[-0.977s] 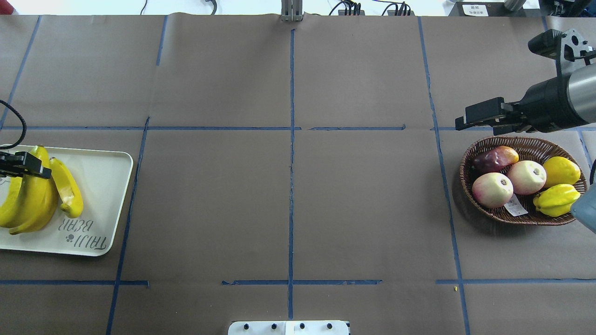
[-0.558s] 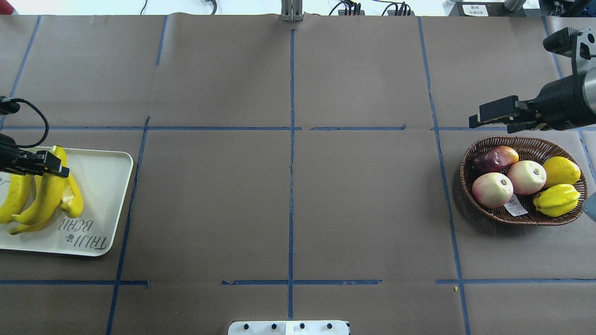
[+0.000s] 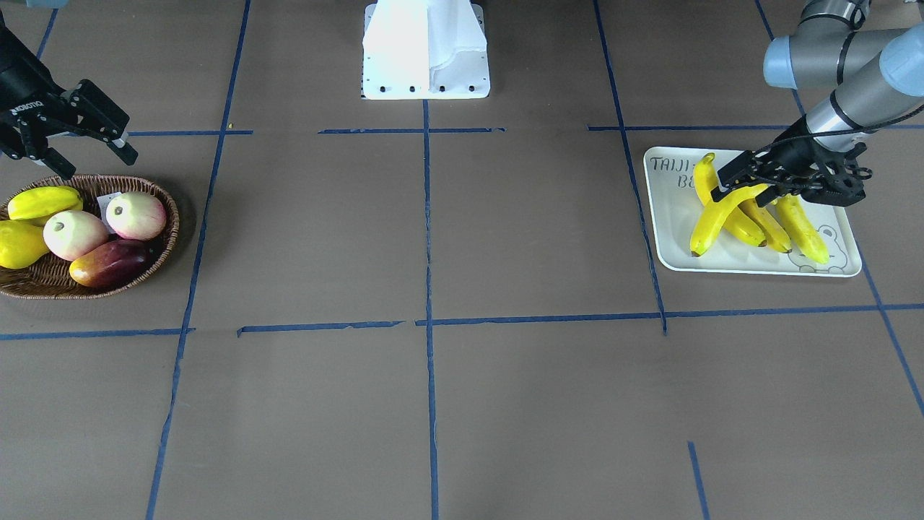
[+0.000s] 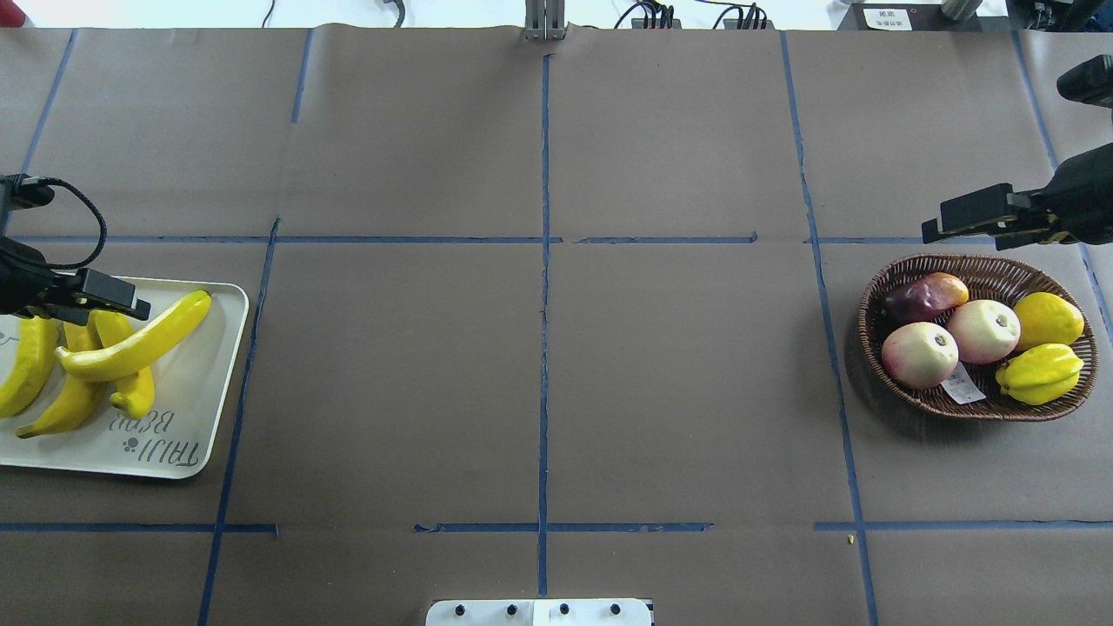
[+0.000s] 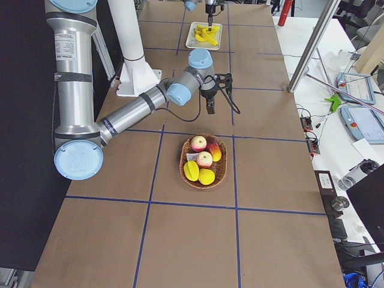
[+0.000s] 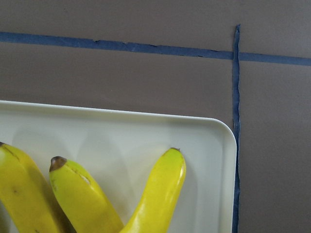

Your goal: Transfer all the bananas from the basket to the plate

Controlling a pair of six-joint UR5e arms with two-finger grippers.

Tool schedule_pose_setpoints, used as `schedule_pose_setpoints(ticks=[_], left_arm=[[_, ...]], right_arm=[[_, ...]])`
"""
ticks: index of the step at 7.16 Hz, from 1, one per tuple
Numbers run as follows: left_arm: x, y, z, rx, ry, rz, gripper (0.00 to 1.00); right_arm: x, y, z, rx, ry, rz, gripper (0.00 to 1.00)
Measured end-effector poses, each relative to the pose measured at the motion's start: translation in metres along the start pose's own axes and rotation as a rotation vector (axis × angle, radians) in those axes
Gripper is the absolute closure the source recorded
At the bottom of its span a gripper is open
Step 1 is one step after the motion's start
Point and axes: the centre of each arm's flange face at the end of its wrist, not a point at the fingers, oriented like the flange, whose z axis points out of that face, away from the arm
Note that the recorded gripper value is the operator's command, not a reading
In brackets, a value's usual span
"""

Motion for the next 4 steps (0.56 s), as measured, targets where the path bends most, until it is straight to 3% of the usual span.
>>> schedule_pose_setpoints(ticks=[2,4], left_arm=[[-0.012,-0.009,-0.019,0.035,0.0,-0.021,0.01],[-0.052,-0.026,-0.058,0.108,-0.035,0.018,0.01]], right_arm=[[0.045,-0.004,-0.012,-0.021,0.074,-0.064,0.0],[0.096,-0.019,-0.032,-0.074,0.183,-0.2,0.0]])
